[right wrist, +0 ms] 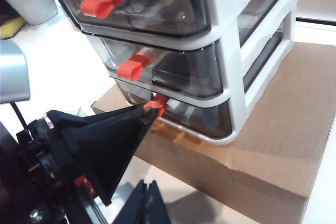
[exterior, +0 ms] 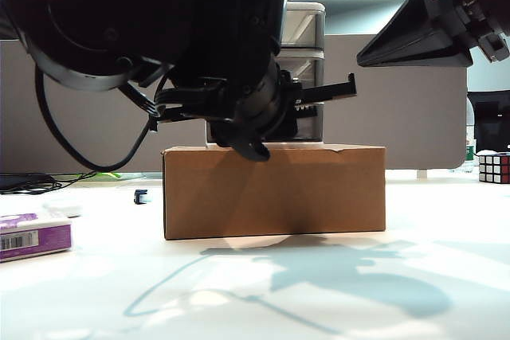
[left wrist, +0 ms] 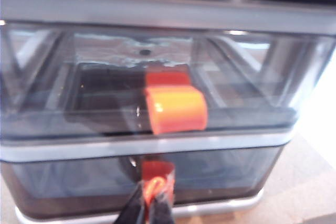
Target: Open the third layer of the drawer on the table, pick up a pack of napkins on the table and put it in, and finally close the drawer.
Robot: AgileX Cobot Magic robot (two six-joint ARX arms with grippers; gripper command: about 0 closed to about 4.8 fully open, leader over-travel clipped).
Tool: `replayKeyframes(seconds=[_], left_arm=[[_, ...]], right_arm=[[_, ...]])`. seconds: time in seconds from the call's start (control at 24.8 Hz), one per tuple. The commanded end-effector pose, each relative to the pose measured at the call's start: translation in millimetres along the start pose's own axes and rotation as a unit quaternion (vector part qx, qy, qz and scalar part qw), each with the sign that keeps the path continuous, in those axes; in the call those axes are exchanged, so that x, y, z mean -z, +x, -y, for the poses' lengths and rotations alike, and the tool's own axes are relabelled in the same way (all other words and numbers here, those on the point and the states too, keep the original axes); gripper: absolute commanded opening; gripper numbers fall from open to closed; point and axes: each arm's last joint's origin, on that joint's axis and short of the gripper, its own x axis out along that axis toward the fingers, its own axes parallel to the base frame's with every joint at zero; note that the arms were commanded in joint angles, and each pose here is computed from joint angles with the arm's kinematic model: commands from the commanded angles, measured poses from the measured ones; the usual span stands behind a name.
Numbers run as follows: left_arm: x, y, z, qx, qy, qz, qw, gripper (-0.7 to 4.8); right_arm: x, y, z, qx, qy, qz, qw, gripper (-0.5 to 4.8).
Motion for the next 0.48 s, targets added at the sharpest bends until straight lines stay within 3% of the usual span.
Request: replayKeyframes(seconds=[0.04, 0.28, 0.48], left_arm=[[-2.0, 0.0, 2.2, 0.002, -0.002, 0.002, 1.000, -0.06], [-1.8, -0.5, 2.6, 0.003, -0.002, 0.001, 1.000, -0.06], [-1.3, -0.7, 2.6, 0.003, 0.000, -0.001, 1.000, -0.06]], right_arm=[[-5.7, 0.1, -1.1, -0.004, -0.010, 0.020, 1.000, -0.06], [-9.7, 10.9, 2.1, -0.017, -0.011, 0.052, 0.998, -0.06], [-12.9, 28.2, 7.1, -0.038, -0.011, 0.045, 0.998, -0.06]])
